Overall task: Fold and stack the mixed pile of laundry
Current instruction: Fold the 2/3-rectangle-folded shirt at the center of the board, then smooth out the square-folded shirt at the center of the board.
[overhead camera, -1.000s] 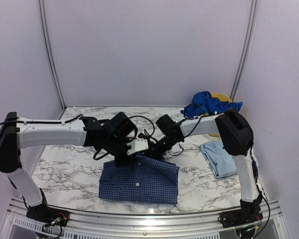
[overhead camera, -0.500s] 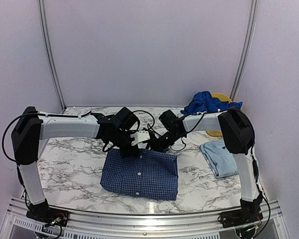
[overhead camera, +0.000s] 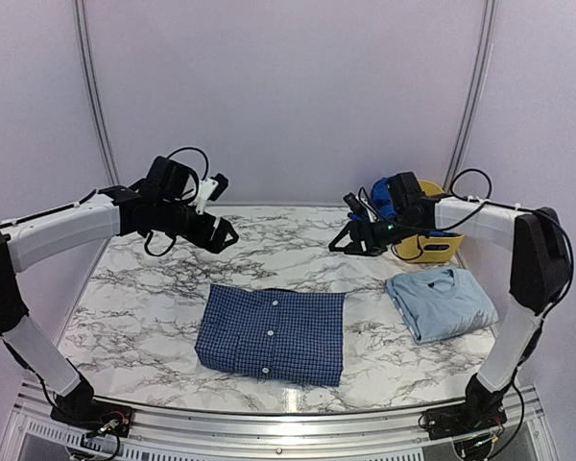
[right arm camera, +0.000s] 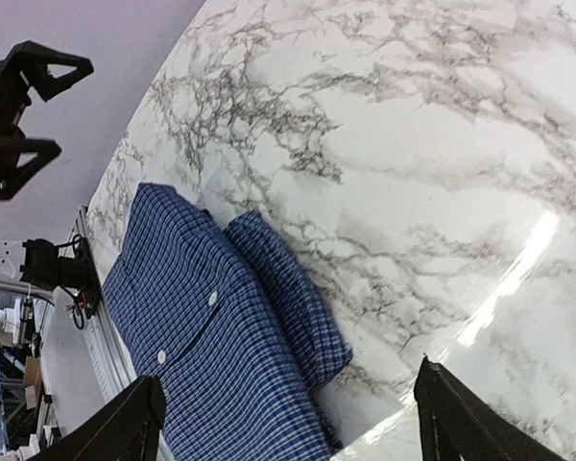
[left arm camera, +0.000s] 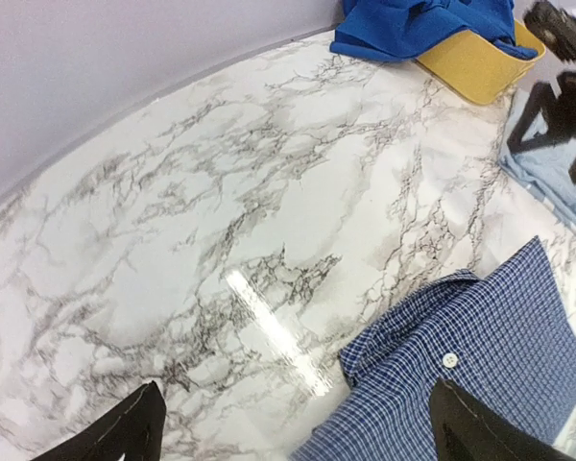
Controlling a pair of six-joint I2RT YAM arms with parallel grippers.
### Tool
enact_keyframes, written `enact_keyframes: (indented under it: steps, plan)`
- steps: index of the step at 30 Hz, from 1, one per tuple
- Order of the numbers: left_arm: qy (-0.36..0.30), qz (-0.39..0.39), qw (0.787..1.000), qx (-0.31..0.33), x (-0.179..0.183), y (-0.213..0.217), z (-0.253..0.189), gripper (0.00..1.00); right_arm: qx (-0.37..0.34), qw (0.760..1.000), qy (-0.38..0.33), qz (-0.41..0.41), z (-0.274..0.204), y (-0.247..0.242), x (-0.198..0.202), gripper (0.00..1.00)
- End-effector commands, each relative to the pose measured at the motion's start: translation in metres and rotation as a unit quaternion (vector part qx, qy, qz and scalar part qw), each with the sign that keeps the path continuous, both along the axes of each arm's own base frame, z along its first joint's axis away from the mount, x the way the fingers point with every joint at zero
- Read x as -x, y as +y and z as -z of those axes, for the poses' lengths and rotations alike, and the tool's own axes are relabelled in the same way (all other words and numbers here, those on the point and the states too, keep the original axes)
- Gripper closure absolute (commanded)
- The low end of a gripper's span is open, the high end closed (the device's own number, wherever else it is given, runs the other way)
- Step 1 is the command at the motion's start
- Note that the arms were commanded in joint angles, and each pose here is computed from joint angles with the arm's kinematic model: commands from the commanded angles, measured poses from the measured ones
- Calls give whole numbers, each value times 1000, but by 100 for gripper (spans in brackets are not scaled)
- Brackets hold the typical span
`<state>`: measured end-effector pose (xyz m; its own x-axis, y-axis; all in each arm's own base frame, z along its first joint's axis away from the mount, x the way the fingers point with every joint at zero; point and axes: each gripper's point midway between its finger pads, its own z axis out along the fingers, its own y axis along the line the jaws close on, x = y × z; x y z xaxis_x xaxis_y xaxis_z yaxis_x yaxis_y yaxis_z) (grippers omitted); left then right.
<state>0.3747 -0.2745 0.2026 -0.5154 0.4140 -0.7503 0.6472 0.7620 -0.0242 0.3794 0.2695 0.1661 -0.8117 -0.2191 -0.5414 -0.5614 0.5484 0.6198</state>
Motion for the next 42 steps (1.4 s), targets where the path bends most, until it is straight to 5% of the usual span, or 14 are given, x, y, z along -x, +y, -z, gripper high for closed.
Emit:
enact_keyframes:
  steps: [1, 10, 15, 19, 27, 29, 42]
  plan:
    - [143, -27, 980, 132, 35, 11, 18, 1, 1, 999, 44, -12, 26, -2, 41, 13]
    - [243, -63, 949, 188, 66, 32, 84, 1, 29, 995, 75, -51, 67, 6, 88, 11]
    - [283, -61, 933, 214, 64, 20, 109, 19, 31, 995, 85, -52, 80, 10, 89, 16]
    - [290, -58, 924, 242, 58, 11, 113, 39, 30, 993, 96, -56, 88, 12, 88, 39]
    - [287, -86, 920, 253, 42, 12, 118, 98, 55, 993, 100, -28, 96, -1, 76, 92]
    - [281, -108, 921, 247, 34, 17, 120, 100, 64, 993, 96, -5, 97, -11, 63, 100]
    - [292, -227, 917, 149, -14, 42, 203, 100, 187, 976, 84, 75, 174, -38, -9, 100]
